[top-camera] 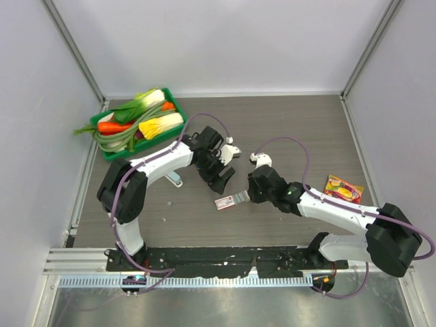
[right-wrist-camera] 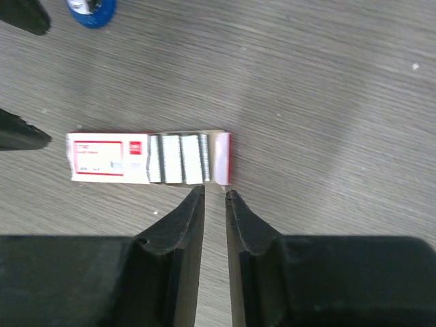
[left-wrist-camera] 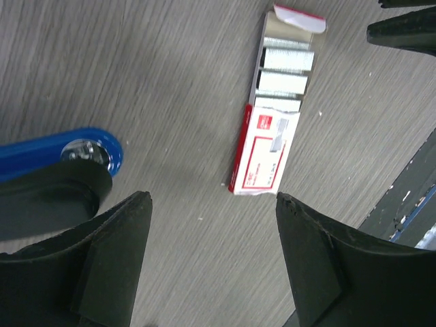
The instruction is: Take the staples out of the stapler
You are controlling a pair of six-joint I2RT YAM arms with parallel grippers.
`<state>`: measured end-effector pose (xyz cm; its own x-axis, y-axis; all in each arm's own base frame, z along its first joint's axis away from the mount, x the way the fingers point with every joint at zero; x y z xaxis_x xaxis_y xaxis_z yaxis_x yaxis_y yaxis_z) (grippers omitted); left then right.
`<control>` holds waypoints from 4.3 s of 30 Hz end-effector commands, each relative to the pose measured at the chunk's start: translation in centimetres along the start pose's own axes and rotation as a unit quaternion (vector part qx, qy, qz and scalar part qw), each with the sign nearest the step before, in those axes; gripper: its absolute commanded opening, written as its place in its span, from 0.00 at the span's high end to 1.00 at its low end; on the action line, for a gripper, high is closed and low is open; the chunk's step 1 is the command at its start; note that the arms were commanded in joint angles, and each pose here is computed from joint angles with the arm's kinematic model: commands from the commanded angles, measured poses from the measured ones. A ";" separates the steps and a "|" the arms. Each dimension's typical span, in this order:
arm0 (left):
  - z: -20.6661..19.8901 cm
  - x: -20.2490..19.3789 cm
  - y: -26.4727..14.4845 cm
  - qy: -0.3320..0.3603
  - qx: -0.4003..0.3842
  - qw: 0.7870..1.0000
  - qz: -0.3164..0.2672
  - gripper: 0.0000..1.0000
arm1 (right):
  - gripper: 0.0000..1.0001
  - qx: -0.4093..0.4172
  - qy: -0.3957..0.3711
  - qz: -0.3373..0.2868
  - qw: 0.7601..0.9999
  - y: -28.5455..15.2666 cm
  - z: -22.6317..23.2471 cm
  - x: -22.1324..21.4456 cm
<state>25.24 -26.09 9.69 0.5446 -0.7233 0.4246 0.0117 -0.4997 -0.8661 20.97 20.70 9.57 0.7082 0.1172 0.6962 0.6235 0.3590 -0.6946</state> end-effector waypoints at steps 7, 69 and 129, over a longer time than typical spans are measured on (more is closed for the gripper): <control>-3.9 2.4 2.5 0.063 -0.018 0.998 -0.017 0.22 | 0.73 -0.002 0.120 0.004 0.993 0.3 -3.1 -0.8; 1.2 -3.3 4.6 0.143 0.115 0.982 0.038 0.36 | 0.81 0.124 0.204 0.044 0.970 4.5 -2.1 -2.1; 0.9 -3.5 4.8 0.166 0.124 0.977 0.050 0.36 | 0.75 0.137 0.171 0.046 0.975 4.7 1.1 -2.4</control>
<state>23.71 -25.47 4.63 0.2763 -0.8878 0.3680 0.1728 -0.3307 -0.9278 21.27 23.02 4.41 0.8734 -0.1461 0.4647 0.4485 0.6133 -0.6502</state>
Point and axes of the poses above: each gripper's point midway between its finger pads, its own y axis out along the fingers, its own z axis along the line the jaws close on, x = y × z, the point moved 3 cm from there along -y, back along the fingers, and after that the axes turned 1 degree about y, right-handed, at the moved point
